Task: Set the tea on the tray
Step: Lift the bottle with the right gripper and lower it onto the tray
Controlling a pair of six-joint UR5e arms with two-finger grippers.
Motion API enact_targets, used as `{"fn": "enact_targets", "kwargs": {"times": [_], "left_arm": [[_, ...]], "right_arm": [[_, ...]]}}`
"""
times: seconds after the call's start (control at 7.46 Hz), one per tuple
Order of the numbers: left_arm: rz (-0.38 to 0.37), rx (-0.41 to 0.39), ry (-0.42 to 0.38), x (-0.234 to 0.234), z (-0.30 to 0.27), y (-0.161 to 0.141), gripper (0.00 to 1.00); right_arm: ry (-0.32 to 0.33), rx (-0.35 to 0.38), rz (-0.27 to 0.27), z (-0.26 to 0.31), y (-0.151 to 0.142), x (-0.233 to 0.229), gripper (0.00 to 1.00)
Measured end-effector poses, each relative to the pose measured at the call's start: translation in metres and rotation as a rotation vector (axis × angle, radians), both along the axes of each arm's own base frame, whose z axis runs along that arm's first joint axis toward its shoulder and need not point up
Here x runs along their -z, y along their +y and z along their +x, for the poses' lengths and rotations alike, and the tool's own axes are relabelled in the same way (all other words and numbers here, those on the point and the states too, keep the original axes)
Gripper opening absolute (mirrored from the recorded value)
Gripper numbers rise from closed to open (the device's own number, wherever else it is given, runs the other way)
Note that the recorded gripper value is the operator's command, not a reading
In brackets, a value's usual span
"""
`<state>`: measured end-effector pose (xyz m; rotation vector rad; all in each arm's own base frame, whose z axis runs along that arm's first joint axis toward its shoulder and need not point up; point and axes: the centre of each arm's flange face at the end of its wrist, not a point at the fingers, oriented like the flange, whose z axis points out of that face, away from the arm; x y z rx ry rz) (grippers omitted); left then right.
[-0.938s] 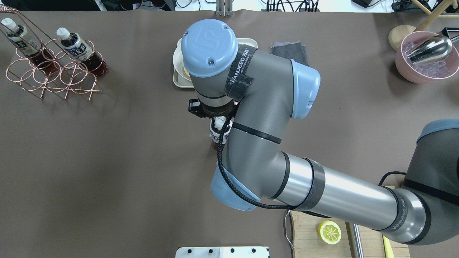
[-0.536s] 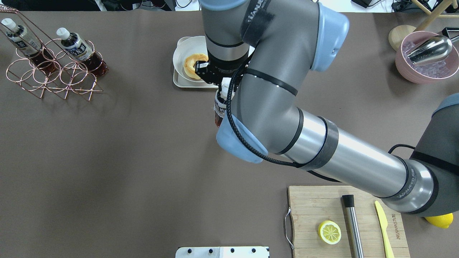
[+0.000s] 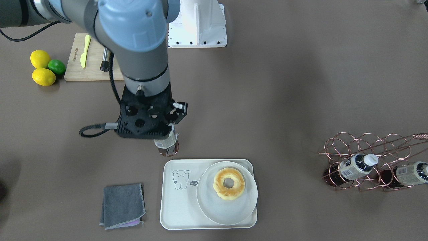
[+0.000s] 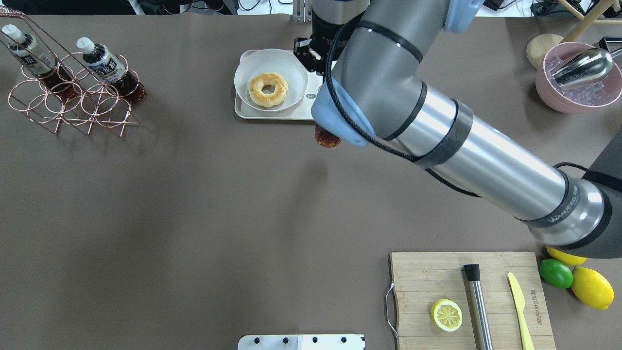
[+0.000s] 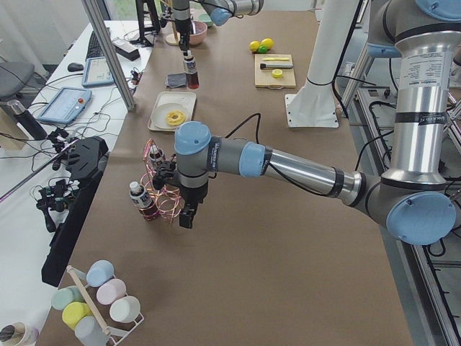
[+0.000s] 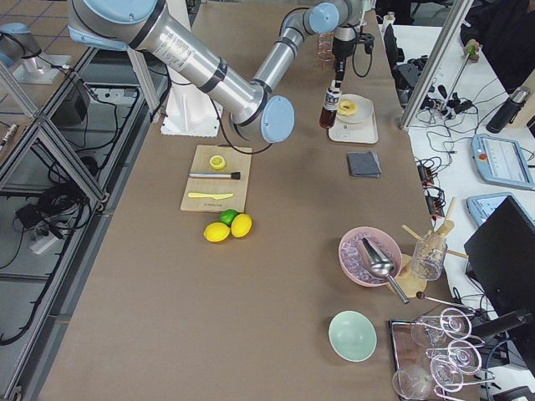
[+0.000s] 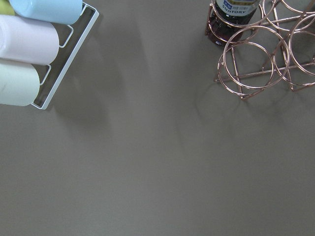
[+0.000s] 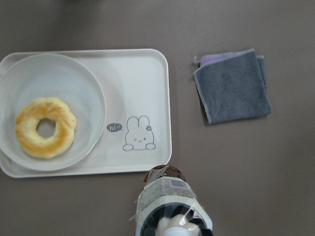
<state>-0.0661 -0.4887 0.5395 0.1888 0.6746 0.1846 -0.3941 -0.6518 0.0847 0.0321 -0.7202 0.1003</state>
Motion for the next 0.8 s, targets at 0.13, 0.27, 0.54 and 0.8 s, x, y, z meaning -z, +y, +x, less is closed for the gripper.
{"fn": "enact_targets", "kwargs": {"times": [0.13,0.27,0.54,0.8], "left_arm": [[0.003,-0.002,0.000,0.001,0.001,-0.006,0.97],[0.003,-0.003,0.000,0.000,0.002,-0.015,0.97],[0.005,-0.004,0.000,0.001,0.003,-0.033,0.97],[0.010,-0.004,0.000,0.004,0.003,-0.046,0.97]], "right_arm": [[-0.005,-0.009,0.003,0.000,-0.026,-0.015,0.00],[-0.009,-0.017,0.003,-0.003,-0.045,-0.020,0.00],[-0.016,-0.024,0.007,-0.017,-0.073,-0.021,0.00],[-0.030,-0.020,0.027,-0.027,-0.084,-0.028,0.00]]}}
